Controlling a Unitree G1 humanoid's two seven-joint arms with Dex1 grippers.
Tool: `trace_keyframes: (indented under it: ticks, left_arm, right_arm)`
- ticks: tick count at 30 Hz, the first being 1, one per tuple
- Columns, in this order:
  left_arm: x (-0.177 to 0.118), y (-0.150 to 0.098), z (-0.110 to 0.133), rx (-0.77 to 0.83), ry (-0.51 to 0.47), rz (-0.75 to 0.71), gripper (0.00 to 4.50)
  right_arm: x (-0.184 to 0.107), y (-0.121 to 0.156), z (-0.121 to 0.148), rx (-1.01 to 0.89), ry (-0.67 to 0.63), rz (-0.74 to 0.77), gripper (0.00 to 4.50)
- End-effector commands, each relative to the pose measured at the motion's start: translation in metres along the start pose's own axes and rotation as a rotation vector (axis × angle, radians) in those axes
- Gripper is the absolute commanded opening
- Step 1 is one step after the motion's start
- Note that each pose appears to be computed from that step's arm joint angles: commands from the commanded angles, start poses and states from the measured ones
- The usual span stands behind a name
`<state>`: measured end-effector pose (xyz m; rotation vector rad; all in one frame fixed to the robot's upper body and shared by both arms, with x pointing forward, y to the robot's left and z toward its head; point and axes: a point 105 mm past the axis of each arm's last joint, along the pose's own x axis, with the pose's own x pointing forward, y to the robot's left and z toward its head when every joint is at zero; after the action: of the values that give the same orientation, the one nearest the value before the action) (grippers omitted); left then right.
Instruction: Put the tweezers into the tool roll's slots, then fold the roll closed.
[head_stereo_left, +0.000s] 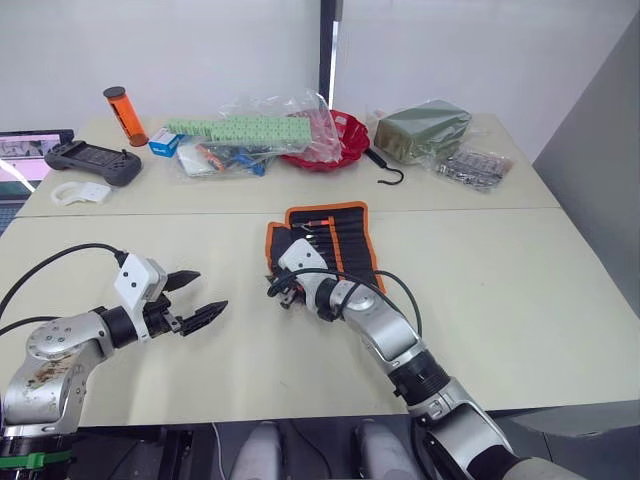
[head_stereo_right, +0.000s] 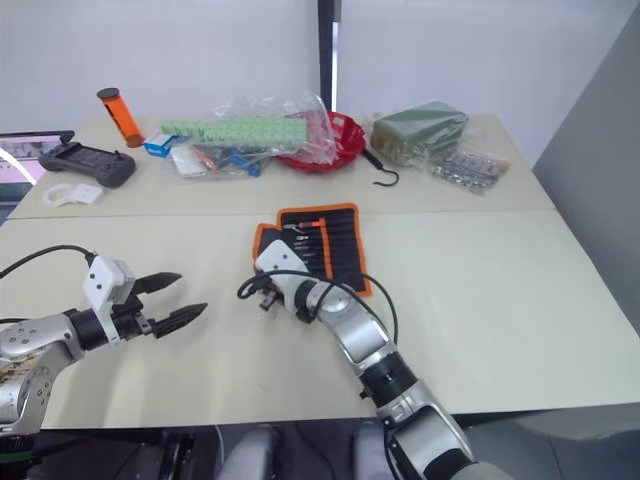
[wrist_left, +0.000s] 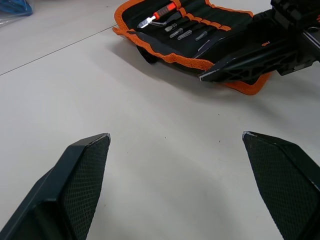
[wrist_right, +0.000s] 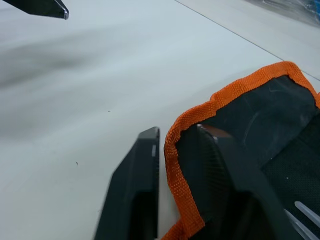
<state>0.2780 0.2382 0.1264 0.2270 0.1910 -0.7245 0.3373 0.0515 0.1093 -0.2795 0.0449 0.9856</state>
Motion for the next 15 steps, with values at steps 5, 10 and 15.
trace_keyframes:
  ticks: [5, 10, 15]
  left_arm:
    - [-0.003, 0.005, 0.010, 0.036, -0.016, 0.006, 4.50]
    - [-0.003, 0.007, 0.010, 0.043, -0.006, -0.010, 4.50]
    - [0.004, 0.008, 0.010, 0.058, 0.006, -0.051, 4.50]
  right_arm:
    - [0.003, -0.005, 0.015, -0.072, -0.057, 0.029, 0.01]
    - [-0.004, 0.023, 0.020, -0.116, -0.108, 0.219, 0.01]
    - [-0.022, 0.036, 0.019, -0.166, -0.131, 0.367, 0.01]
